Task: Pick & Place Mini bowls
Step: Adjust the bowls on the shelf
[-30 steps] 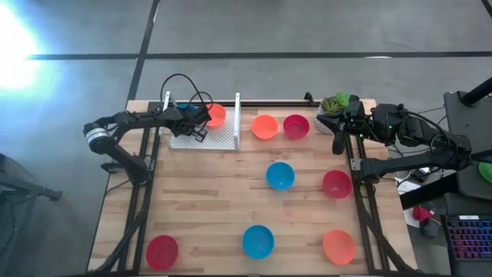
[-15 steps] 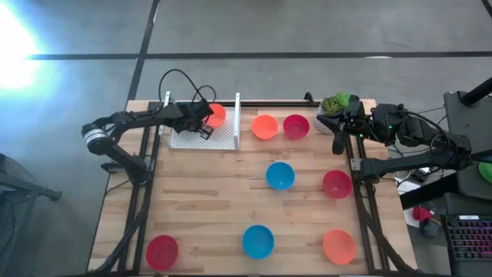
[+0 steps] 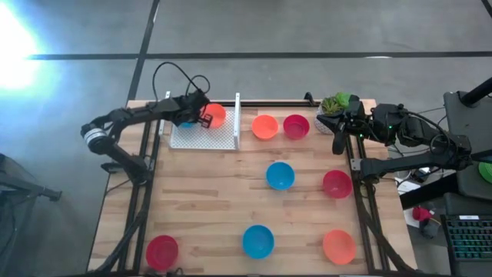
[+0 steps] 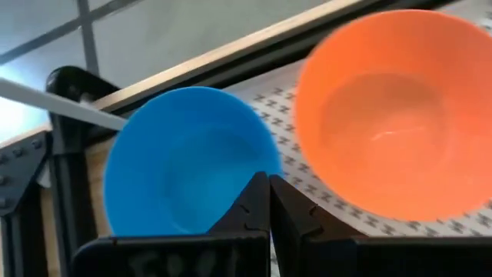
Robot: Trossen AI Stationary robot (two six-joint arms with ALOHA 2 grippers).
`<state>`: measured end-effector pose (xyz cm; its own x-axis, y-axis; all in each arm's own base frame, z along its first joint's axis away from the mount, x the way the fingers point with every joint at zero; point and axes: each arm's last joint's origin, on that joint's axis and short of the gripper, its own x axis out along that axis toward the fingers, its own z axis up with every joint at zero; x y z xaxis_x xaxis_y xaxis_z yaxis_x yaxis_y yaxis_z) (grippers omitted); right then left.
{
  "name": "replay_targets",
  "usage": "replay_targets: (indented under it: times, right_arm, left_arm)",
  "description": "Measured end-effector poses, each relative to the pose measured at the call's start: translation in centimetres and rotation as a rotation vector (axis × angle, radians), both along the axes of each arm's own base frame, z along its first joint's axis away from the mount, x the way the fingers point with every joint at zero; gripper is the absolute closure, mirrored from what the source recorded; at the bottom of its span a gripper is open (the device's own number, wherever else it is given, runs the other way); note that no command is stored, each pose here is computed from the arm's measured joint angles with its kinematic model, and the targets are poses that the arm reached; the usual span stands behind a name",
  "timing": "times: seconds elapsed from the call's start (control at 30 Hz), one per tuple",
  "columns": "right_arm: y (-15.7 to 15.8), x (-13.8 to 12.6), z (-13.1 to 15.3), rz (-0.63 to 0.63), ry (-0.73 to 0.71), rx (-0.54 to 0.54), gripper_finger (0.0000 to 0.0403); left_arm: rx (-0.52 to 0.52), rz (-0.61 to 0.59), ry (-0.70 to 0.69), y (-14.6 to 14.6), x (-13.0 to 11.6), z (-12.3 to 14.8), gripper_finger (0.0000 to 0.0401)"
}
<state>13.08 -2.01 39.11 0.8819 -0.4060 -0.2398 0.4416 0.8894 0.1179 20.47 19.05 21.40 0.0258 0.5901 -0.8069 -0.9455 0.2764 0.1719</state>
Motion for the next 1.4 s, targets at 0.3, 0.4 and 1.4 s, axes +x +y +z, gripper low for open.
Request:
replay_targets:
  times: [0.3,0.4,1.4]
  right_arm:
    - [0.0,0.0,0.0,0.001,0.002,-0.003,0.0394]
    - [0.0,0.0,0.0,0.001,0.002,-0.003,0.0394]
    - [0.0,0.0,0.0,0.001,0.001,-0.002,0.0394]
  left_arm:
    - [-0.044,0.057,0.014,1.3,-0.4,-1.4,0.0401]
    - [-0.057,0.051,0.022,1.5,-0.1,-2.1,0.0401]
    - [-0.036,-0.087,-0.068,2.3,1.0,-2.1,0.0401]
